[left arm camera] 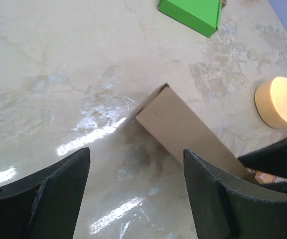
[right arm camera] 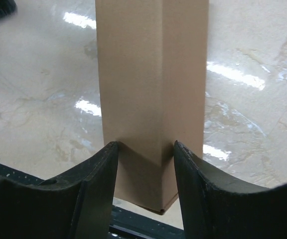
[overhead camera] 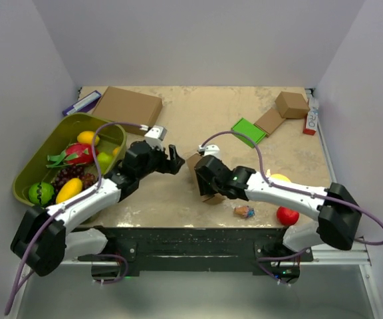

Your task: Fold the paper box

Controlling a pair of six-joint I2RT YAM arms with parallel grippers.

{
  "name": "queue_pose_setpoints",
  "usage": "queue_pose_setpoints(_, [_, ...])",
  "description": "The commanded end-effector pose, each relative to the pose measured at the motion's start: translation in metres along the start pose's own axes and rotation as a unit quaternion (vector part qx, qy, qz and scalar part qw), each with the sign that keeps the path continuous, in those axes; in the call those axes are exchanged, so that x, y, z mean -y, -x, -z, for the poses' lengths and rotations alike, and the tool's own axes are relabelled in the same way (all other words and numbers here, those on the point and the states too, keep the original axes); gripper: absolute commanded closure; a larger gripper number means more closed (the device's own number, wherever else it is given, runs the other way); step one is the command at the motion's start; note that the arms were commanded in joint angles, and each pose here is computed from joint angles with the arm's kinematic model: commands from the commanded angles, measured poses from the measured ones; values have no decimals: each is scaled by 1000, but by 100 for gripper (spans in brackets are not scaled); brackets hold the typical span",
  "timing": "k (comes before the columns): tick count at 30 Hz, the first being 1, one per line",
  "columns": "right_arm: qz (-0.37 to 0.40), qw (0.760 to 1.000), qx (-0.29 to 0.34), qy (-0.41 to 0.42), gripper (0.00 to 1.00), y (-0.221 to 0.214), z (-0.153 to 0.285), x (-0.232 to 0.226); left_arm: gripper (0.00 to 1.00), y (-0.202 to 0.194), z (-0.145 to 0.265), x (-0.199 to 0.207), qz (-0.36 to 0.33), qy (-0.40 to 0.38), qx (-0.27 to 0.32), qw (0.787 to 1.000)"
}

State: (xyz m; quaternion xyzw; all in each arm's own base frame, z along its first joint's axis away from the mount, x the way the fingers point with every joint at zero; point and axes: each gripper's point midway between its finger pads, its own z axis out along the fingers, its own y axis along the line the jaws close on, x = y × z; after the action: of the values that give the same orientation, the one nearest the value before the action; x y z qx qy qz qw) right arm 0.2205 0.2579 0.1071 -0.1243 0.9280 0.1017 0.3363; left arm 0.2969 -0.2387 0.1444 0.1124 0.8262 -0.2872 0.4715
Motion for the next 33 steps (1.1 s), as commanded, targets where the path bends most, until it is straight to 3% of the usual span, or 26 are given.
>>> queue_pose_setpoints(1, [23, 999, 12, -38, 49, 2, -2, -18, 18, 39, 25, -15, -15, 38, 36, 999])
queue_pose_setpoints(7, [35, 999, 8, -34, 38, 2, -4, -51, 14, 77, 59, -27, -29, 69, 76, 994])
queue_pose_setpoints(12, [-1, 999, 42, 18, 8, 39, -3, -55, 11, 97, 67, -42, -25, 89, 99, 991])
queue_pose_setpoints(14, [-18, 996, 57, 61, 5, 56, -4, -52, 9, 103, 71, -56, -14, 105, 107, 989])
queue_pose_setpoints(19, [-77, 989, 112, 61, 1, 108, -19, 31, 4, 126, 91, -80, 0, 129, 141, 982])
queue_pose_setpoints(21, [-112, 978, 164, 65, 1, 140, -9, 70, 2, 132, 99, -86, -7, 142, 146, 979])
queue_pose_setpoints(26, [-167, 953, 252, 34, 1, 169, 28, 160, 0, 144, 117, -87, -49, 152, 157, 975])
queue_pose_setpoints(33, [-160, 930, 329, -34, 1, 173, 81, 203, 0, 156, 135, -97, -52, 203, 163, 964])
